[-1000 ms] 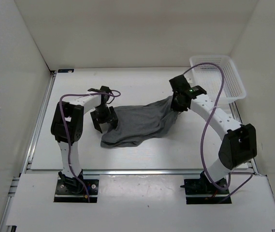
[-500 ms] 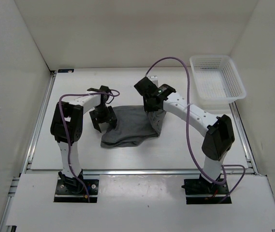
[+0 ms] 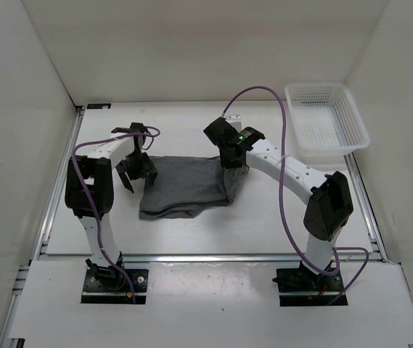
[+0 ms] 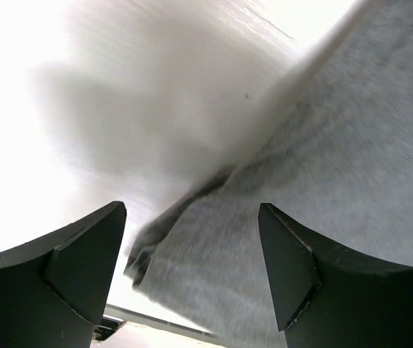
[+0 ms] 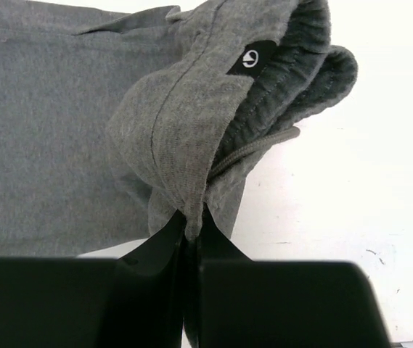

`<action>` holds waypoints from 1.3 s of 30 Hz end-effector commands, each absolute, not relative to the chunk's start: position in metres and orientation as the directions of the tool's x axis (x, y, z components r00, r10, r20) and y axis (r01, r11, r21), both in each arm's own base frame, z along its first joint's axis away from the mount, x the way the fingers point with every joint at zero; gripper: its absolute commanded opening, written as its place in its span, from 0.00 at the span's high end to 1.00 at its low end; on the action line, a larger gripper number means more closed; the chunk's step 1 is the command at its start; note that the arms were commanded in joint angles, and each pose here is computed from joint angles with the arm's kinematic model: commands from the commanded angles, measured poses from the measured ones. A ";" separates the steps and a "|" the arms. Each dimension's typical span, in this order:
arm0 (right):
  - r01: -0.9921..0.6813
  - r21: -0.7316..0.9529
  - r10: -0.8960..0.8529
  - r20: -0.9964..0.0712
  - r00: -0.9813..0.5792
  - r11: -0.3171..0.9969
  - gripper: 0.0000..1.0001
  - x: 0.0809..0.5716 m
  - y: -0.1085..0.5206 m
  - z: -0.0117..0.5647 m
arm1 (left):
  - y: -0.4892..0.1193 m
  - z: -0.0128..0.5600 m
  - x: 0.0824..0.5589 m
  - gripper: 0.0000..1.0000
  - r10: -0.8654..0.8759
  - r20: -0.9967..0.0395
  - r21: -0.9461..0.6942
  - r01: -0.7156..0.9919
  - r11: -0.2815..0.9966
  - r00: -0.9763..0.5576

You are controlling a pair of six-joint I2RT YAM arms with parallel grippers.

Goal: Fold and stack the shorts
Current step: Fold the shorts

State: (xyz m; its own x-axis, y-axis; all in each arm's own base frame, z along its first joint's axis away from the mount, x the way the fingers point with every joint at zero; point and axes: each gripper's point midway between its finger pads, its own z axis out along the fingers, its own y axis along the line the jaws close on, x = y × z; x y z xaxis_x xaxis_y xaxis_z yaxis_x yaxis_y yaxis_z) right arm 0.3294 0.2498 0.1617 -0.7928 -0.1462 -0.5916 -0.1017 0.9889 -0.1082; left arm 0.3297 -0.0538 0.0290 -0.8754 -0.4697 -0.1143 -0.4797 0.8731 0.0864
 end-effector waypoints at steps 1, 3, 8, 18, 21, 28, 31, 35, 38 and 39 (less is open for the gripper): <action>-0.072 -0.118 -0.132 -0.647 -0.751 0.990 0.99 0.332 0.240 0.185 | -0.047 0.081 0.347 0.15 -0.476 -0.253 0.020 -0.496 0.868 -0.842; -0.064 -0.124 -0.129 -0.642 -0.756 0.990 0.99 0.333 0.236 0.182 | -0.045 0.086 0.348 0.15 -0.486 -0.258 0.002 -0.503 0.864 -0.835; -0.005 -0.118 -0.079 -0.628 -0.774 0.993 0.99 0.330 0.208 0.177 | -0.040 0.089 0.348 0.15 -0.488 -0.257 -0.012 -0.503 0.864 -0.834; 0.140 -0.163 0.006 -0.628 -0.778 0.977 0.99 0.313 0.119 0.169 | -0.051 0.073 0.348 0.17 -0.474 -0.202 -0.020 -0.480 0.877 -0.857; 0.173 -0.197 0.008 -0.638 -0.770 0.965 0.99 0.316 0.097 0.173 | -0.056 0.063 0.348 0.17 -0.465 -0.178 -0.014 -0.470 0.883 -0.867; 0.218 -0.186 0.043 -0.657 -0.753 0.958 0.99 0.324 0.073 0.183 | -0.078 0.042 0.341 0.23 -0.463 -0.105 -0.055 -0.460 0.886 -0.880; 0.212 -0.171 0.048 -0.660 -0.750 0.962 0.99 0.325 0.076 0.183 | -0.103 0.037 0.339 0.36 -0.420 -0.083 -0.076 -0.415 0.907 -0.904; 0.198 -0.146 0.050 -0.672 -0.739 0.969 0.99 0.330 0.082 0.190 | -0.124 0.032 0.336 0.48 -0.421 -0.066 -0.101 -0.414 0.905 -0.905; 0.176 -0.126 0.038 -0.699 -0.714 0.976 0.99 0.336 0.092 0.201 | -0.136 0.022 0.335 0.52 -0.412 -0.039 -0.116 -0.406 0.907 -0.910; 0.163 -0.127 0.030 -0.694 -0.719 0.979 0.99 0.338 0.094 0.200 | -0.136 0.019 0.334 0.56 -0.412 -0.032 -0.110 -0.407 0.907 -0.910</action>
State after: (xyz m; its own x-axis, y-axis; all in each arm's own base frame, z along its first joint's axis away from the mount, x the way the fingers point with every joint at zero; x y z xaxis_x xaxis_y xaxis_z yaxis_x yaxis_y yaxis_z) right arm 0.3212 0.0821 0.1674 -0.7933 0.0342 -0.6079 0.1813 0.9664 -0.1822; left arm 0.3292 -0.1280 0.0232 -0.9196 -0.3904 -0.0450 -0.3869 0.9194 -0.0703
